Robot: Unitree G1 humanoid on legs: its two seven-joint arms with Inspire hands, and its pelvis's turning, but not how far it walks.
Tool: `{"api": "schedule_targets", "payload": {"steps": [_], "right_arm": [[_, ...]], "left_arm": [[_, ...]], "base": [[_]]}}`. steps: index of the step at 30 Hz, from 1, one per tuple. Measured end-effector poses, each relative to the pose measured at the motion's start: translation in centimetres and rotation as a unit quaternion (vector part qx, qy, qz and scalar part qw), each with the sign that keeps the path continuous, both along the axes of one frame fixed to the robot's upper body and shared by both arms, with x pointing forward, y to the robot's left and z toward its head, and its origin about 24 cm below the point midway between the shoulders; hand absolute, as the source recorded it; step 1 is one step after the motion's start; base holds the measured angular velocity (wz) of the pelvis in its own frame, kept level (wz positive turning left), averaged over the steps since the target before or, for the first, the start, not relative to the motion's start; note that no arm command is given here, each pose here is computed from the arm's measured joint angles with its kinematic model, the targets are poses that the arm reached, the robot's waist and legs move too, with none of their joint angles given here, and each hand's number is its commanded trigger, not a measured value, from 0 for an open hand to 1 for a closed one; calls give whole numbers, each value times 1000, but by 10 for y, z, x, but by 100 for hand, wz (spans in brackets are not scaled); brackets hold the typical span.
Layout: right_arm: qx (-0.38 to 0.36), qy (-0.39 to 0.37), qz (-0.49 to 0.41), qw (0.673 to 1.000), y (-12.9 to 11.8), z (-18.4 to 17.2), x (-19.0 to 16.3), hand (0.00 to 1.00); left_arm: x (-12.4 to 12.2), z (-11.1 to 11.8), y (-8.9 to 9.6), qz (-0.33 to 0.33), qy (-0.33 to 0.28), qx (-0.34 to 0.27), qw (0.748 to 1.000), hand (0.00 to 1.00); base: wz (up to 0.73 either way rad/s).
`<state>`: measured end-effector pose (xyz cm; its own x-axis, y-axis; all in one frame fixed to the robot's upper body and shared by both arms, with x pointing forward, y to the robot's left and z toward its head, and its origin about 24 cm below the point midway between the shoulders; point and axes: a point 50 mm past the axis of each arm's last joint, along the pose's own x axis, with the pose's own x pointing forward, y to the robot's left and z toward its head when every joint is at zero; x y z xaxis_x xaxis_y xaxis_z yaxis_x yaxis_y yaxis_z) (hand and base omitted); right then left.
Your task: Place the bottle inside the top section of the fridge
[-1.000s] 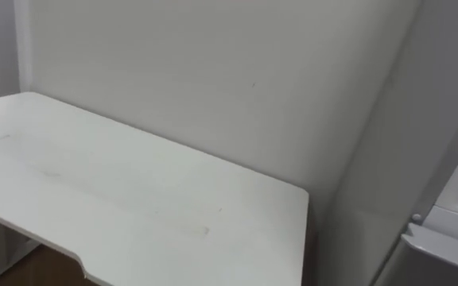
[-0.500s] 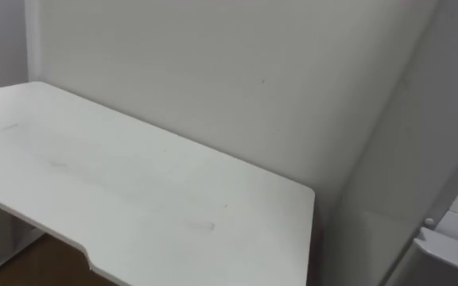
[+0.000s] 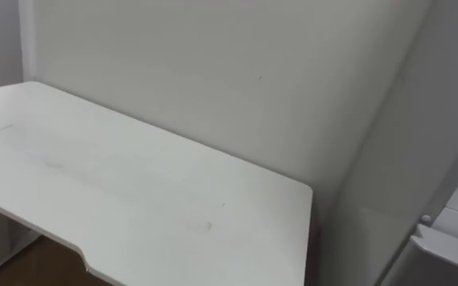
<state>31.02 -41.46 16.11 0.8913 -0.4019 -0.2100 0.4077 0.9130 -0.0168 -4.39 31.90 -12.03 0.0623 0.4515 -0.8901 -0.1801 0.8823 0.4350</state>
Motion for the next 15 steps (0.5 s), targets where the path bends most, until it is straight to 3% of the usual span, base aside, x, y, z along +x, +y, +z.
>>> {"api": "schedule_targets", "payload": {"steps": [15], "right_arm": [[-31, -12, 31, 999, 9, 14, 7, 0]], "left_arm": [[11, 1, -1, 6, -32, -3, 999, 0]], "base": [[0]]}}
